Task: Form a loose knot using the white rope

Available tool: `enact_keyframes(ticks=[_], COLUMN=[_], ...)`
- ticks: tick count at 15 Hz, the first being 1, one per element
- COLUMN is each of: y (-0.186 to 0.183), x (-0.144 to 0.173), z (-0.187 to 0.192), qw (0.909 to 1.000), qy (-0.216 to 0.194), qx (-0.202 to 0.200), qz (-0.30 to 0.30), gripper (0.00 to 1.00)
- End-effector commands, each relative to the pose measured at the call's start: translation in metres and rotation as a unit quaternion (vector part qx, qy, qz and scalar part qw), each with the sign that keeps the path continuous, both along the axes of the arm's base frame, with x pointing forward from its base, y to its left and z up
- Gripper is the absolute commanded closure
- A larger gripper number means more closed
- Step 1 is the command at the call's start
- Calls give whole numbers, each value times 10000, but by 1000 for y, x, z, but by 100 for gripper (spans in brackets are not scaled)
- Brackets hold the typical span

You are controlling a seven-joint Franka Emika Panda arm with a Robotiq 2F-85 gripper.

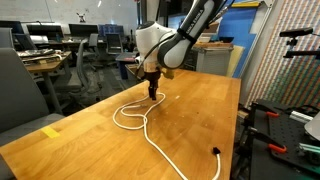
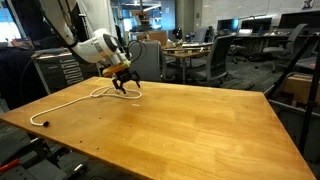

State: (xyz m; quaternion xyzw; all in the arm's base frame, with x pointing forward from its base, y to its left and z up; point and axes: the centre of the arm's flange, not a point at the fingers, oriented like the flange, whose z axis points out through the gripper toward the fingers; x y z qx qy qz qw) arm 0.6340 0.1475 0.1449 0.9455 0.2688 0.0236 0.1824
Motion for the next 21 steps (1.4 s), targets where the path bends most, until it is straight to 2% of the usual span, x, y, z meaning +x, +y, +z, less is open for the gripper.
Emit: enact_keyframes(ticks=[1, 4, 5, 6, 9, 12, 14, 17, 19, 21], y=[-42, -69, -74, -78, -86, -93, -102, -110, -107, -99], x=[8, 13, 14, 14, 16, 17, 18, 20, 19, 19], z=[-13, -20, -20, -20, -21, -20, -16, -10, -6, 3], qw=[9996, 9987, 9984, 9981, 9960, 9931, 9911, 9854, 9817, 9810], qy=[179, 284, 304, 323, 459, 545, 534, 561, 600, 554], qx=[7, 135, 184, 228, 535, 795, 947, 1293, 1492, 1582], qz=[-239, -410, -436, -463, -542, -665, -772, -958, -1018, -973], gripper=[0, 0, 10, 26, 51, 72, 82, 87, 79, 79])
